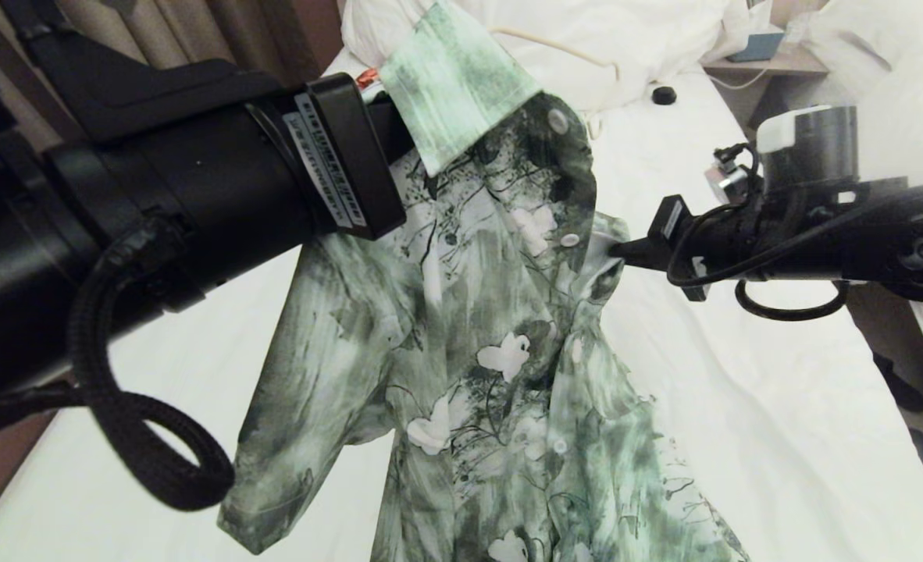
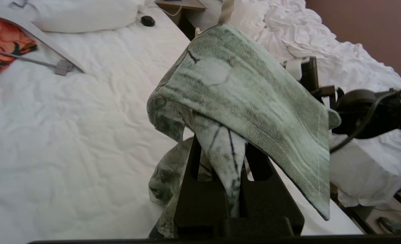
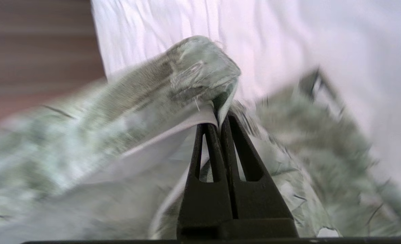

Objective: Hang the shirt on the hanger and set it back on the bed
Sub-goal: Hook the other side of the shirt onto the hanger

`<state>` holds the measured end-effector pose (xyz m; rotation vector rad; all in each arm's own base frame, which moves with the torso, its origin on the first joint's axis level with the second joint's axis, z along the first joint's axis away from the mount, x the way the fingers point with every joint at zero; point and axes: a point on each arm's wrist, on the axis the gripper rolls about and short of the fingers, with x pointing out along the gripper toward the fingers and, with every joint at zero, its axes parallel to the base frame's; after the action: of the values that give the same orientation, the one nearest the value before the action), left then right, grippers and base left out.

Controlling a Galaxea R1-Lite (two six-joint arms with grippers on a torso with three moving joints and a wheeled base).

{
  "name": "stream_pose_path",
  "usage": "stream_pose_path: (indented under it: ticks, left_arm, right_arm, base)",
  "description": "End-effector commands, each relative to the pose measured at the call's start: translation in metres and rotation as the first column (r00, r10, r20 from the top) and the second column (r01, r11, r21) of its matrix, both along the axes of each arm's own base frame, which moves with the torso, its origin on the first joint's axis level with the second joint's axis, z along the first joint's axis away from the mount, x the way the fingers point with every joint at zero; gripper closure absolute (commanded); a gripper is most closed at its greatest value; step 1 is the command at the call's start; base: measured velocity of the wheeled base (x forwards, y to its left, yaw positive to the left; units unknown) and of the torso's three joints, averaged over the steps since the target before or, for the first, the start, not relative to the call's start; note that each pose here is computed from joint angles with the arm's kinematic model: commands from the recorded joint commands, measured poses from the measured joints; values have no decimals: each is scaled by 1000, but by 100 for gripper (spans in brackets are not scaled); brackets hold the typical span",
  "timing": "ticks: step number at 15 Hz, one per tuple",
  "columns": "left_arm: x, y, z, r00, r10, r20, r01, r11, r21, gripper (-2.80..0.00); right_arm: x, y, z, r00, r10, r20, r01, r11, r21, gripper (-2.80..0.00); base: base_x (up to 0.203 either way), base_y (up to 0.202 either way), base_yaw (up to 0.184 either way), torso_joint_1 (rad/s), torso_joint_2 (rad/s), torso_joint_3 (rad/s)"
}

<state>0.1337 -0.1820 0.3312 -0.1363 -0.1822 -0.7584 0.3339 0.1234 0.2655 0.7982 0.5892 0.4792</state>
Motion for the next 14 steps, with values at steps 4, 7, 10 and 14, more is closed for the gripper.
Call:
stream_pose_path:
  ticks: [4, 7, 10, 14]
  left_arm:
    - [-16, -10, 1, 998, -68, -8, 68, 998, -14, 0]
    - [-24, -6, 13, 996, -88, -23, 86, 992, -92, 0]
    - [-26, -2, 16, 995, -94, -32, 90, 991, -101, 0]
    - [-34, -3, 19, 989, -140, -45, 133, 982, -134, 0]
  right_arm:
    - [-9, -13, 29, 995, -64, 78, 62, 998, 33, 0]
    - [-14, -16, 46, 991, -82, 101, 74, 994, 81, 0]
    - [-9, -15, 42, 992, -85, 89, 78, 994, 83, 0]
    - [-2, -12, 36, 994, -74, 84, 67, 994, 81, 0]
  base:
    - [0, 0, 0, 0, 0, 0]
    - [0, 0, 0, 0, 0, 0]
    - [0, 0, 0, 0, 0, 0]
    - [0, 0, 0, 0, 0, 0]
